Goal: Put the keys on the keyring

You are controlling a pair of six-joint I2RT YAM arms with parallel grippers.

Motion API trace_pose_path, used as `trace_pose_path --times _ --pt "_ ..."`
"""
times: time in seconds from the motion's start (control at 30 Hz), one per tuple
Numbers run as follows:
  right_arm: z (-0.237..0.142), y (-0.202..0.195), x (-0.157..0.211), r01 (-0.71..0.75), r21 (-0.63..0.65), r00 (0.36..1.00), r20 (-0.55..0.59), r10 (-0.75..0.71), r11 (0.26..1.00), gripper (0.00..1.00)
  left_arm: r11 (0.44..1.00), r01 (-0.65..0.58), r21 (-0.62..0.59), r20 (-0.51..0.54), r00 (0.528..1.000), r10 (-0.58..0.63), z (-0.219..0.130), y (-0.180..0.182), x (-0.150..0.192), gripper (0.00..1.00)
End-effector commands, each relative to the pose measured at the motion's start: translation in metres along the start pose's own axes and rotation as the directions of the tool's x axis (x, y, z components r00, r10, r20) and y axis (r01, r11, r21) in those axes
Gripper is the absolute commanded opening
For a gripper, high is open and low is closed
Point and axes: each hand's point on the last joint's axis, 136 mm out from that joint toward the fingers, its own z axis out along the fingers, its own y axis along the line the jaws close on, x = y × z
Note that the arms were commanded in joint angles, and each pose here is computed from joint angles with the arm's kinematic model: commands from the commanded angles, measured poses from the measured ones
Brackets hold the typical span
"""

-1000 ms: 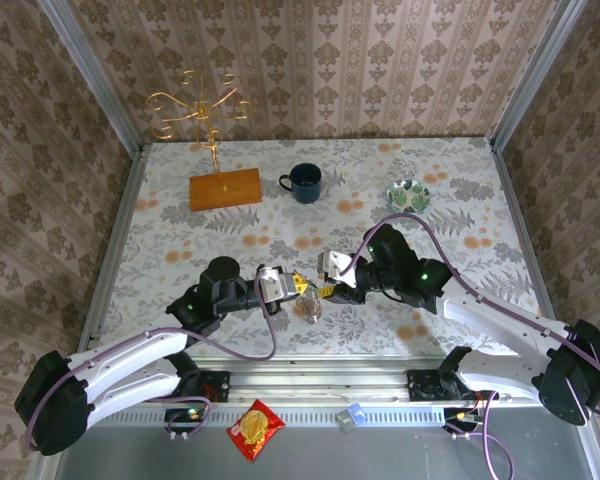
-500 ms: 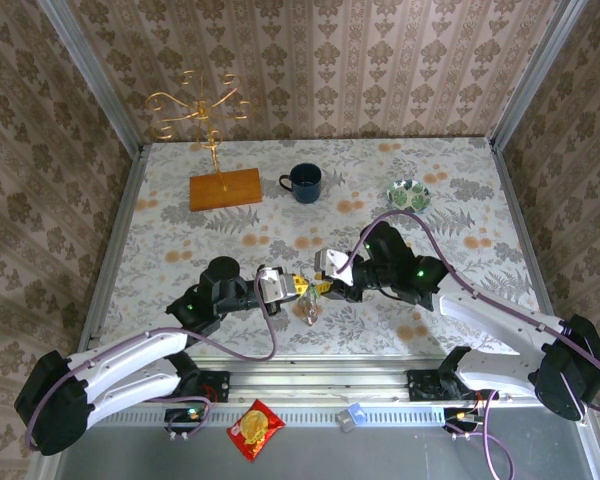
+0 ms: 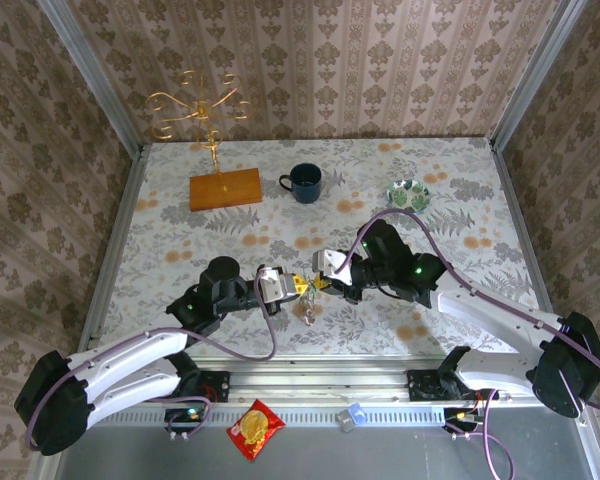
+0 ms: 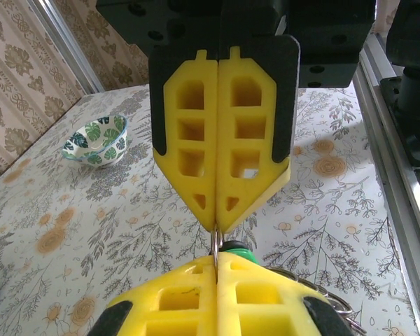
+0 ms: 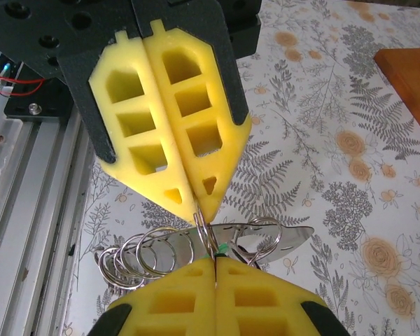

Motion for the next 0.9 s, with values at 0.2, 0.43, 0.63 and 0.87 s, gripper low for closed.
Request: trace_pose_path --times 0.2,0.43,0.63,0.87 --pt "0.004 -0.008 0.003 -0.008 0.019 0.999 -0.032 0.009 1.000 0.00 0.999 -0.037 -0.011 0.078 0.996 0.038 0.000 0.001 -0.021 0.00" --pt "-0.006 -0.005 -0.007 0.017 0.043 0.998 0.054 -0.020 0.999 0.24 1.000 -0.029 -0.013 0.071 0.997 0.030 0.001 0.000 -0.016 0.00" --pt "0.001 -0.001 -0.009 -0.012 0.007 0.997 0.082 0.011 1.000 0.26 1.000 -0.026 -0.016 0.079 0.997 0.027 0.001 0.000 -0.018 0.00" --pt "0.007 -0.002 -0.010 -0.022 -0.012 0.995 0.095 0.023 1.000 0.20 0.999 -0.025 -0.021 0.081 0.996 0.027 0.001 0.000 -0.017 0.00"
